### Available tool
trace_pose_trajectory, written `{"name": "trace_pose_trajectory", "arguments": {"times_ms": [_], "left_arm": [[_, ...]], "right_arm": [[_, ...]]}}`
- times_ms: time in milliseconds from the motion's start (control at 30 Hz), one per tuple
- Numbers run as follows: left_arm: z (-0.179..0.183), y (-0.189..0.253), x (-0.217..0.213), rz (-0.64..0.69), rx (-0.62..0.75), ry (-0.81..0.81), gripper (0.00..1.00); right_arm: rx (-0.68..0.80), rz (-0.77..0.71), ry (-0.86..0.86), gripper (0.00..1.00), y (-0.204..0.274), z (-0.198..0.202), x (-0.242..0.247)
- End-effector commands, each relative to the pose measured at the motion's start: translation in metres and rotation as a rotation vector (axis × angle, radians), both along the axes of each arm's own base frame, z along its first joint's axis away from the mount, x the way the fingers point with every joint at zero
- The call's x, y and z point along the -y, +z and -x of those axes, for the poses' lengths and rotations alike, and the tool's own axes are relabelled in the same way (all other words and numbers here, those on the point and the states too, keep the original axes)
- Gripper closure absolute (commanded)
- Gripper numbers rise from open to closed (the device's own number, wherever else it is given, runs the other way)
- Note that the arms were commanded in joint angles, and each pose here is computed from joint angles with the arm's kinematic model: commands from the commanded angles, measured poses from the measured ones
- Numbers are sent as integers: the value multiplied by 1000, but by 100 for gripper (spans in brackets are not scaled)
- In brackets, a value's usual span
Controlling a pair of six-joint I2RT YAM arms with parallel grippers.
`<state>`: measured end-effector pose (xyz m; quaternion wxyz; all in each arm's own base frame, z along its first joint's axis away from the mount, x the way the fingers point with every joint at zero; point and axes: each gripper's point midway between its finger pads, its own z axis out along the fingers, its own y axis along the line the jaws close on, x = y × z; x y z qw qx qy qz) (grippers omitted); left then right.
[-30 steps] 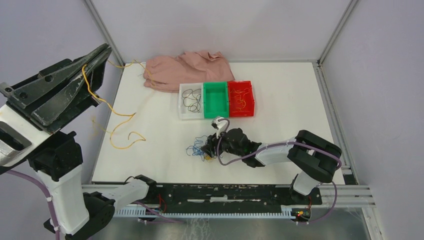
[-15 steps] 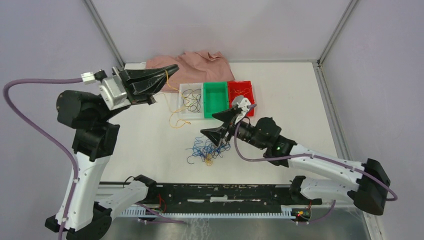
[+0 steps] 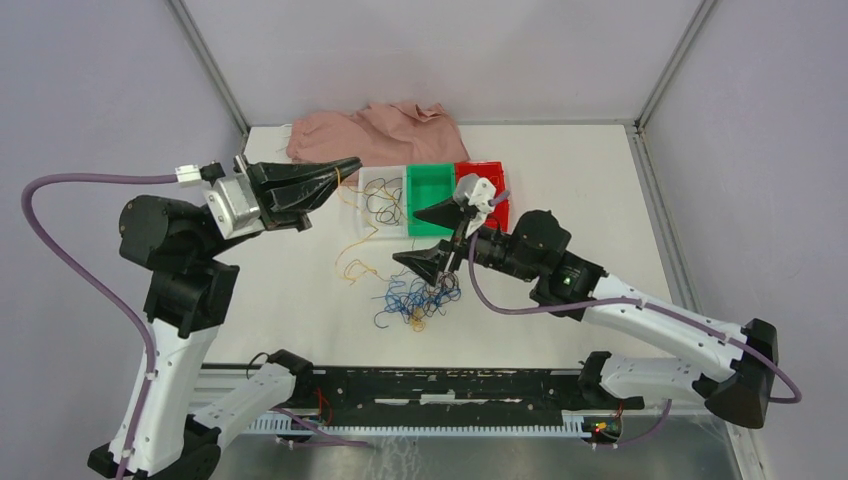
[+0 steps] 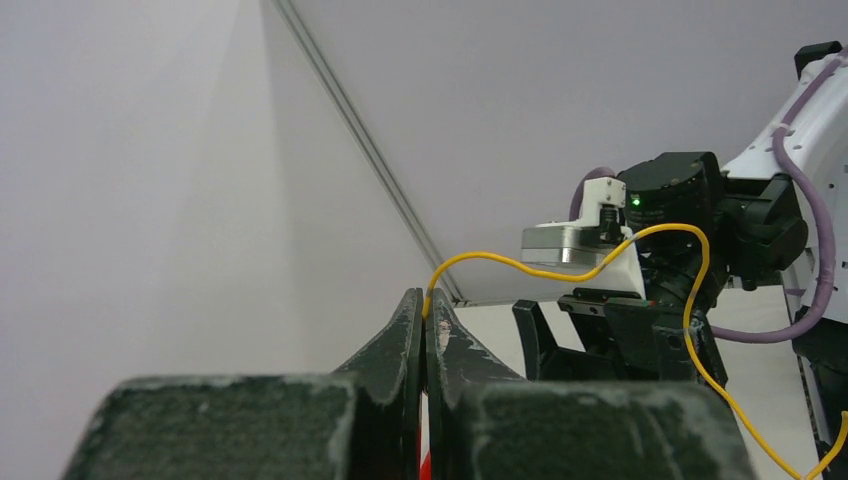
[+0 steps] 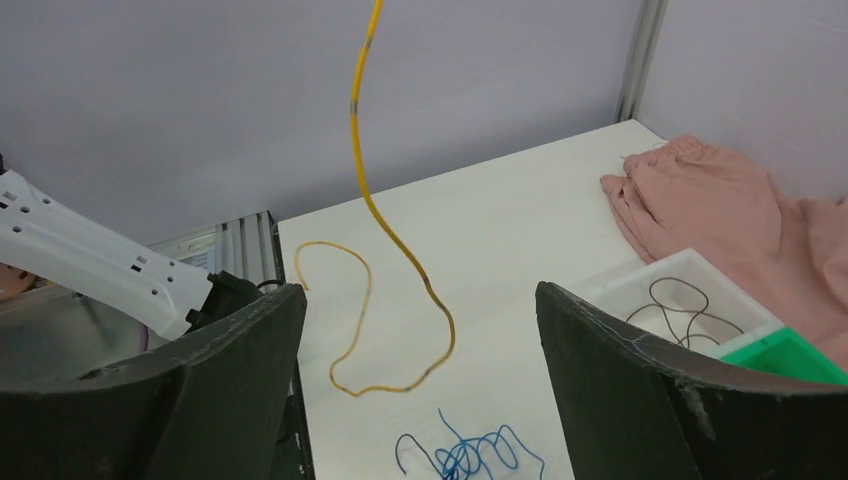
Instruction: Untangle the cables
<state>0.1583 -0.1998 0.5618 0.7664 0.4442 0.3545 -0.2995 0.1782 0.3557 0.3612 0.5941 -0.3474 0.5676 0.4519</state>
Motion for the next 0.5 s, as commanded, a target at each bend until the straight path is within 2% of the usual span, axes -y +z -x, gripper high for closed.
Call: {"name": "trace_pose_trajectory", "arguments": {"times_ms": [0,100,233,267,467], "left_arm": [[9,2,-1,0,6,-17,97],[10,3,-1,0,9,-18,97],[12,4,-2,2,8,-22,97],[12,4,-2,1,6,-23,97],[9,-15,-1,-20,-29,-15,97]], "right_arm": [[71,-19,41,9,29,-2,-15],[68,-24,31,16,31,-10,-24],[59,-15,19,33,29,-19,-35],[58,-16,20,40,27,-20,-36],[39,-42,25,98,31,-18,-34]]}}
